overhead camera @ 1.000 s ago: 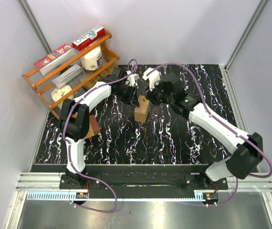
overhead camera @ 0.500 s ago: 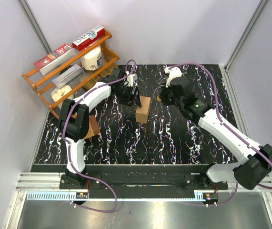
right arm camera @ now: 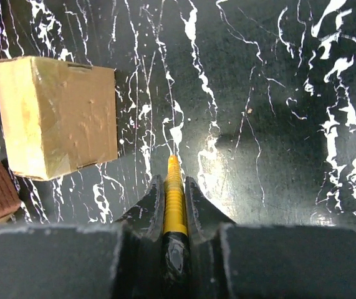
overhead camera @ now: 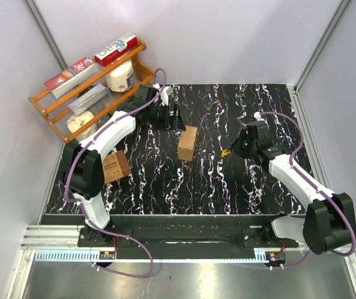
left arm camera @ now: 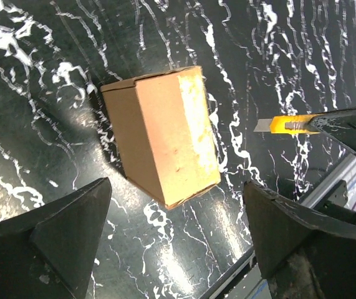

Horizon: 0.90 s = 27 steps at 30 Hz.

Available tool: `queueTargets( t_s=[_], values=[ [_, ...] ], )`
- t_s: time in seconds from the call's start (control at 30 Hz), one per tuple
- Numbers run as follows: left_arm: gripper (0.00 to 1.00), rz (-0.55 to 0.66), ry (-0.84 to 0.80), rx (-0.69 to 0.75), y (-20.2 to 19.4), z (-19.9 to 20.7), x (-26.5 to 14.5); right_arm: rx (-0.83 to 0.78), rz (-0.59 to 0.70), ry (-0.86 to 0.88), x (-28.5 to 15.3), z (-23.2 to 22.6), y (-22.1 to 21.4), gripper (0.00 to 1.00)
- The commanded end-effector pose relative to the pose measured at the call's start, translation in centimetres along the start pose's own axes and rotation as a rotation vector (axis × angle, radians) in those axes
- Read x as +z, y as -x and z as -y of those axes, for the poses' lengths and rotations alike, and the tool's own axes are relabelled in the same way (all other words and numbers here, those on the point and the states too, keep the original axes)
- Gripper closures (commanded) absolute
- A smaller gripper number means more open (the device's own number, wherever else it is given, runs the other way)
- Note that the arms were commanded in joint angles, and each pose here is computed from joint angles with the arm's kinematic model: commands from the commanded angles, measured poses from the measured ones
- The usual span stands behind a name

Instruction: Unpack the express box

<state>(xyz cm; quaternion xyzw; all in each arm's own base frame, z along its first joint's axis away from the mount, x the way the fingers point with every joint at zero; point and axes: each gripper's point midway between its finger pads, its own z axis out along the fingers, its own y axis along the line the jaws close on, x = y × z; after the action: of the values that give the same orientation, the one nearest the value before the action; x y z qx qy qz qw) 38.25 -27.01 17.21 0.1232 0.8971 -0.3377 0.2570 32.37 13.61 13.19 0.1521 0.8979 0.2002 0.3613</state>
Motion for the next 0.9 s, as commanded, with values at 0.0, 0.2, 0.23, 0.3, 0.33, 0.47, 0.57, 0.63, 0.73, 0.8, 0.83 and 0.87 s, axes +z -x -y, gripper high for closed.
queueTargets(
  t_s=[0.0, 0.2, 0.23, 0.3, 0.33, 0.47, 0.57, 0.63, 0.73, 0.8, 0.83, 0.87],
  values=[
    [0.08, 0.104, 0.103, -0.04, 1.3, -0.5, -1.0, 0.173, 0.041, 0.102, 1.1, -1.1, 1.5, 0.87],
    [0.07, 0.098, 0.168, -0.054, 0.4, -1.4, -1.0, 0.252, 0.038, -0.007, 2.7, 2.7, 0.5, 0.68],
    [0.07, 0.096, 0.173, -0.057, 0.3, -1.4, -1.0, 0.252, 0.047, -0.022, 2.7, 3.1, 0.6, 0.65],
    [0.06, 0.094, 0.177, -0.062, 0.2, -1.6, -0.9, 0.255, 0.056, -0.075, 2.5, 4.1, 0.4, 0.6],
    [0.06, 0.09, 0.177, -0.061, 0.1, -1.5, -0.7, 0.256, 0.075, -0.109, 2.4, 4.7, 0.6, 0.59],
    [0.06, 0.086, 0.177, -0.046, 0.0, -1.2, -0.4, 0.265, 0.119, -0.229, 1.4, 7.0, 0.8, 0.52],
    [0.06, 0.073, 0.235, 0.01, -0.4, -1.2, -0.1, 0.252, 0.143, -0.291, 0.4, 7.9, 1.3, 0.47],
    [0.06, 0.066, 0.267, 0.048, -0.5, -0.9, 0.3, 0.241, 0.167, -0.332, -0.3, 8.4, 2.1, 0.41],
    [0.06, 0.06, 0.321, 0.05, -0.6, -1.5, 0.7, 0.23, 0.177, -0.412, -1.3, 9.5, 2.5, 0.3],
    [0.06, 0.062, 0.336, 0.05, -0.5, -1.7, 0.8, 0.223, 0.198, -0.436, -2.2, 9.8, 2.9, 0.23],
    [0.06, 0.058, 0.339, 0.053, -0.6, -1.7, 1.0, 0.22, 0.209, -0.437, -2.5, 9.8, 3.1, 0.2],
    [0.06, 0.058, 0.347, 0.059, -0.6, -1.7, 1.1, 0.217, 0.22, -0.433, -2.7, 9.7, 3.4, 0.14]
  ],
)
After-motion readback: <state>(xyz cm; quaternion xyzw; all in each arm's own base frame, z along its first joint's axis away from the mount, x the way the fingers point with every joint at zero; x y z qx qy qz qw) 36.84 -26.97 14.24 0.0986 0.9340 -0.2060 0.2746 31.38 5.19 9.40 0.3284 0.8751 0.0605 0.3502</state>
